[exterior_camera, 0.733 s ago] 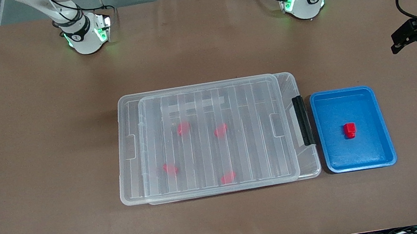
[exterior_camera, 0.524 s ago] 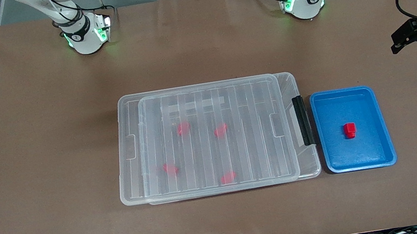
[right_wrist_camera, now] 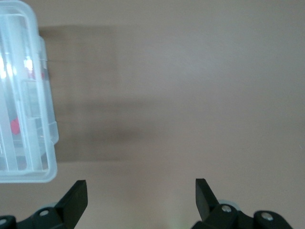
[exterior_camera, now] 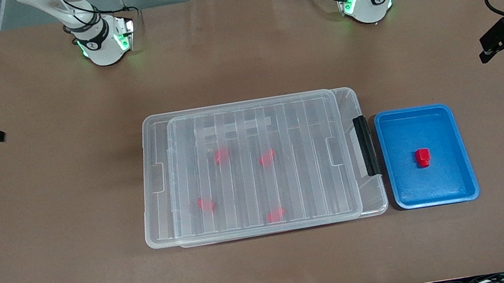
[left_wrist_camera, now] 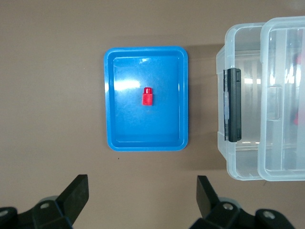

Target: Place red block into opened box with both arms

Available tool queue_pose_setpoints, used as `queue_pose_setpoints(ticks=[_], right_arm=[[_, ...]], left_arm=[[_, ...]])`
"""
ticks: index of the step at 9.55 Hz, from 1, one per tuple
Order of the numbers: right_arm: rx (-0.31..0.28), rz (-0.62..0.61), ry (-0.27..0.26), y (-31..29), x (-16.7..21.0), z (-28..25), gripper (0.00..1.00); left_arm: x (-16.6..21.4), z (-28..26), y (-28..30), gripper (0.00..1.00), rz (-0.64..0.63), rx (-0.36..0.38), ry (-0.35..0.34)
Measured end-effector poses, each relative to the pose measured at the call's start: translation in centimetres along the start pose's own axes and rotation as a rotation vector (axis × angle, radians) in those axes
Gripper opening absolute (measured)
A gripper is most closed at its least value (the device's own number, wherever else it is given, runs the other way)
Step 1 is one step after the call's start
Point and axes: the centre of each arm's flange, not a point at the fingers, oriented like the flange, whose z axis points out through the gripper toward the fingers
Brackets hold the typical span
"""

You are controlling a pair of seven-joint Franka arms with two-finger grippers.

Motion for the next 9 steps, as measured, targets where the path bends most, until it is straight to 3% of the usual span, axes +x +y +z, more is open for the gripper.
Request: queue_pose_setpoints(ticks=[3, 5, 7, 9], right_arm=[[-0.002, 0.011, -0.001, -7.8, 6.5, 11.1, 1.0], [-0.008, 0.03, -0.014, -13.4, 8.2, 17.1, 1.0], [-0.005, 0.04, 0.021, -17.8, 9.1, 19.8, 1.0], [-0.024, 0.027, 0.073, -18.2, 10.0, 20.6, 1.0]], left_arm=[[1.3, 2.7, 0.0, 1.0, 0.001, -0.001, -0.041], [3.3, 6.6, -0.1, 1.0, 0.001, -0.003, -0.072], [5.1, 11.6, -0.3, 1.0, -0.002, -0.003, -0.09], [6.5, 17.6, -1.1, 1.0, -0.015, -0.004, -0.133]])
